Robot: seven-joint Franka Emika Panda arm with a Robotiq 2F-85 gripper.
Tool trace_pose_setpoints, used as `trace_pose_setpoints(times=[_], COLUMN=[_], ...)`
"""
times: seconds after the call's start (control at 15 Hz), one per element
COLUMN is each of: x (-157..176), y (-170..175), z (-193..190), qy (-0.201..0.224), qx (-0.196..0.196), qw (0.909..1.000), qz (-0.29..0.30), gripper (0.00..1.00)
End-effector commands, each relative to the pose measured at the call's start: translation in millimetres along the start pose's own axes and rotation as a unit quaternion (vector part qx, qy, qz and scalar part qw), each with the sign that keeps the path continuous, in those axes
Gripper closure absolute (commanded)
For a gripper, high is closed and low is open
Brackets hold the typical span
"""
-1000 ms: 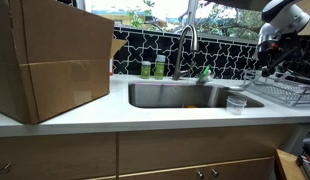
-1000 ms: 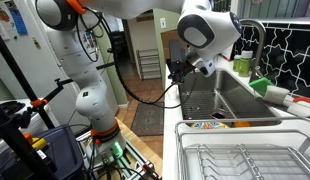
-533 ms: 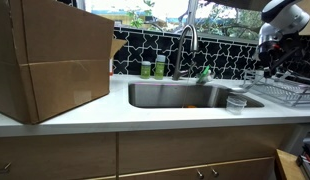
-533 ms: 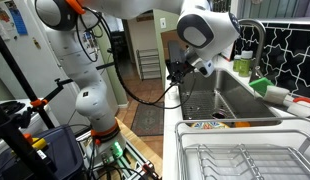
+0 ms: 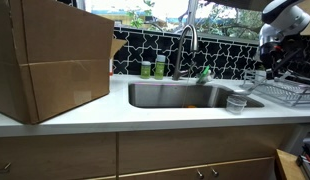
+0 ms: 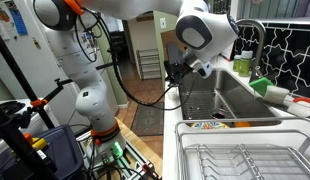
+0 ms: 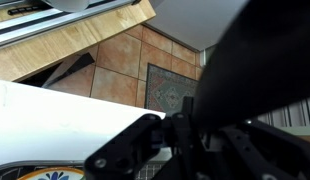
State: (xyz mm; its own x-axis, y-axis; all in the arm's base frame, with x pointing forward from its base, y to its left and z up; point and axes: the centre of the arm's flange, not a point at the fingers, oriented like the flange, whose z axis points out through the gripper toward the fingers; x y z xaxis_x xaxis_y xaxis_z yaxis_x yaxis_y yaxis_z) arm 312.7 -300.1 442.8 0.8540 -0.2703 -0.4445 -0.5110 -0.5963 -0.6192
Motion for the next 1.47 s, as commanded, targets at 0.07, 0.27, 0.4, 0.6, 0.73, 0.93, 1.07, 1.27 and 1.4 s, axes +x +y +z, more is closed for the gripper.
trace_pose_setpoints(times=[0.07, 0.27, 0.4, 0.6, 0.73, 0.93, 1.07, 1.27, 1.4], x=[-10.7, -10.4, -9.9, -9.3, -9.2, -9.1, -9.5, -10.1, -11.6], y=[0.3, 0.8, 0.8, -0.3, -1.2, -2.2, -2.9, -3.5, -4.4], z=[5.4, 6.1, 6.3, 7.1, 7.7, 8.1, 8.5, 8.5, 7.1], qy=[-0.006, -0.007, -0.004, -0.003, -0.002, -0.001, -0.001, -0.002, -0.001], qx=[-0.009, -0.012, -0.014, -0.015, -0.017, -0.023, -0.025, -0.029, -0.029], qw=[0.9999, 0.9999, 0.9998, 0.9998, 0.9998, 0.9996, 0.9996, 0.9995, 0.9994], qz=[-0.01, -0.01, -0.01, -0.011, -0.012, -0.014, -0.015, -0.016, -0.018], gripper=[0.98, 0.98, 0.98, 0.98, 0.98, 0.98, 0.98, 0.98, 0.98])
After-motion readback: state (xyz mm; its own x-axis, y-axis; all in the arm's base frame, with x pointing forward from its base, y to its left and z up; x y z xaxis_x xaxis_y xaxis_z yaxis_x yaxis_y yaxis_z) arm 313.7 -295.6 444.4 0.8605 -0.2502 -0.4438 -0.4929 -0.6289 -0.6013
